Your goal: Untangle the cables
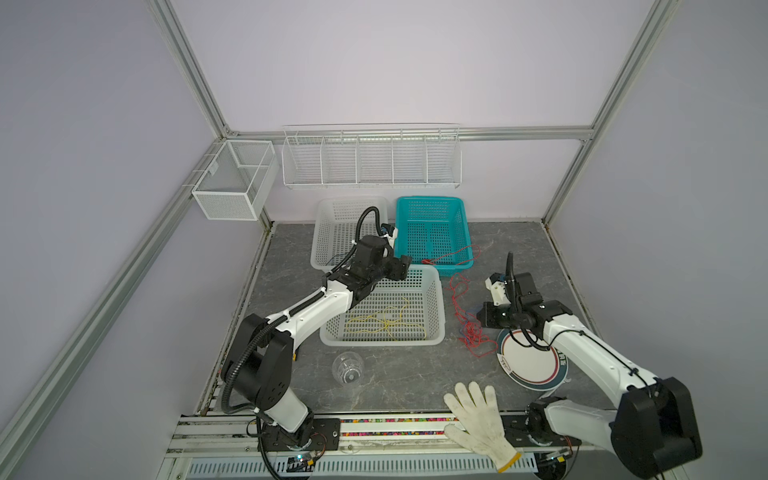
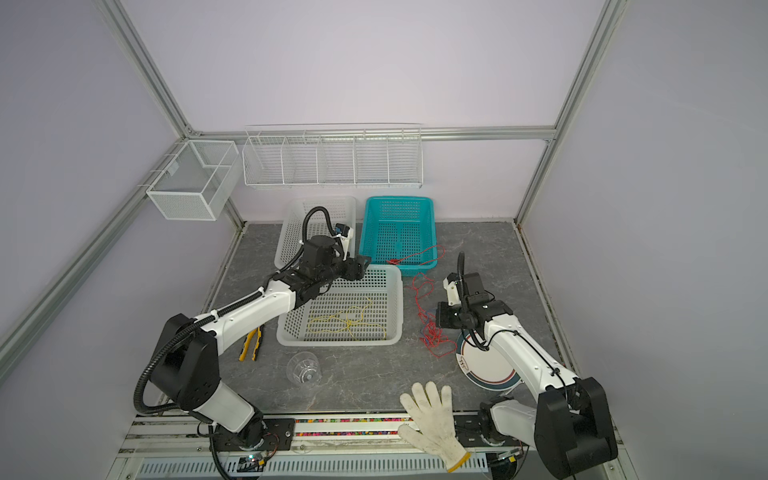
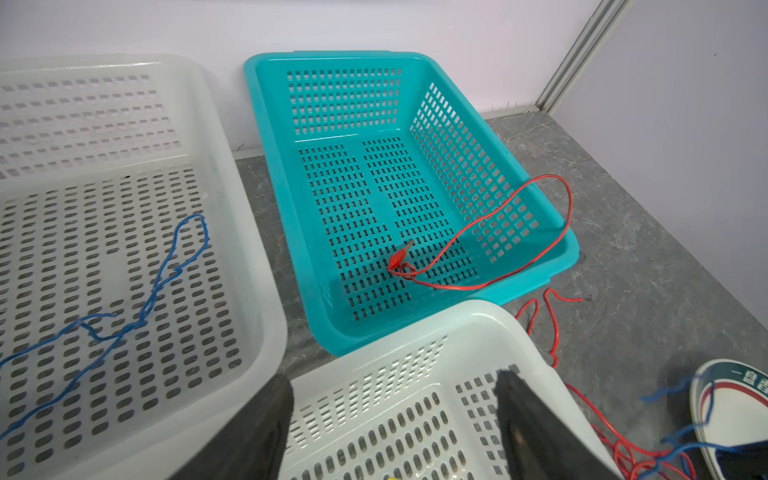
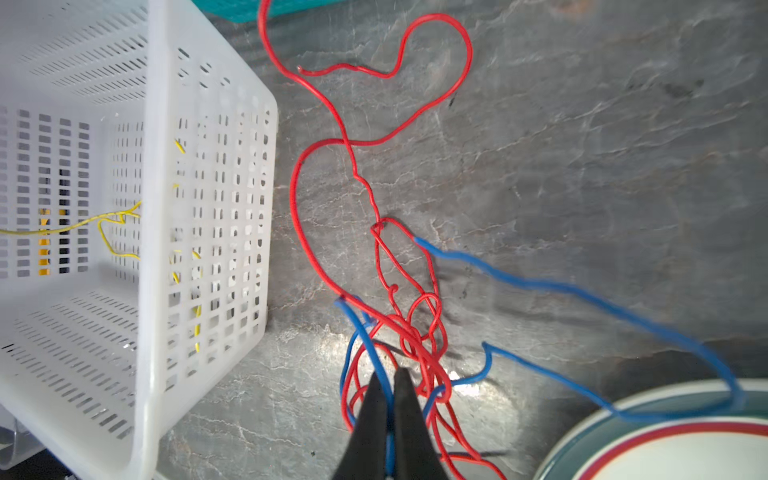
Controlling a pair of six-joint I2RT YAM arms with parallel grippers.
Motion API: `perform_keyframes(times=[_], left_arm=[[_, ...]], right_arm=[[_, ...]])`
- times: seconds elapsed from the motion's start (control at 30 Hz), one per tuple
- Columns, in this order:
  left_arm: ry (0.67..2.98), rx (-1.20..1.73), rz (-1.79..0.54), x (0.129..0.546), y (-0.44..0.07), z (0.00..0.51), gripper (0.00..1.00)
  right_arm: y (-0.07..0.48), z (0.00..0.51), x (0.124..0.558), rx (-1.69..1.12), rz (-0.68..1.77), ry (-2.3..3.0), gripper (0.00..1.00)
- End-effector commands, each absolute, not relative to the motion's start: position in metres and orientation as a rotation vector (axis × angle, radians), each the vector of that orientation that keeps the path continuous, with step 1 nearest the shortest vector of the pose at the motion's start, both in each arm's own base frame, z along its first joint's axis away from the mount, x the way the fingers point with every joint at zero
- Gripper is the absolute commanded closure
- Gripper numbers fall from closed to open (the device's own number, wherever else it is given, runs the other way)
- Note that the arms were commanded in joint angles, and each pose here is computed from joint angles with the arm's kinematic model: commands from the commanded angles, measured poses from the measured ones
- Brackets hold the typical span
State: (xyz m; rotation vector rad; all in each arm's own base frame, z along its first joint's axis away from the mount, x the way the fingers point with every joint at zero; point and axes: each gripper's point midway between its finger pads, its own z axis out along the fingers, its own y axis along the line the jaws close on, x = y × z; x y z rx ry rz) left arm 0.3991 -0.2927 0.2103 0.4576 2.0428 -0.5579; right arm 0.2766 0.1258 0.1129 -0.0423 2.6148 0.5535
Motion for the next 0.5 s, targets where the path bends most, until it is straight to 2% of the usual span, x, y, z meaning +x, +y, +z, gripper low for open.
perform_keyframes(times=[0.0, 0.2, 0.47], left_arm=[[1.988, 0.501, -0.618, 0.389, -0.304, 0.228, 0.23], [1.919, 0.650, -0.677, 0.364, -0.333, 0.241, 0.22], [1.802, 0.944, -0.727, 0.313, -0.386, 0.242, 0.22]], right_arm=[[0.124, 0.155, 0.284, -0.129, 0.514, 2.496, 0.93], [0.127, 0.204, 0.287, -0.165, 0.536, 2.380, 0.93], [0.138, 0.217, 0.287, -0.199, 0.620, 2.349, 0.93]])
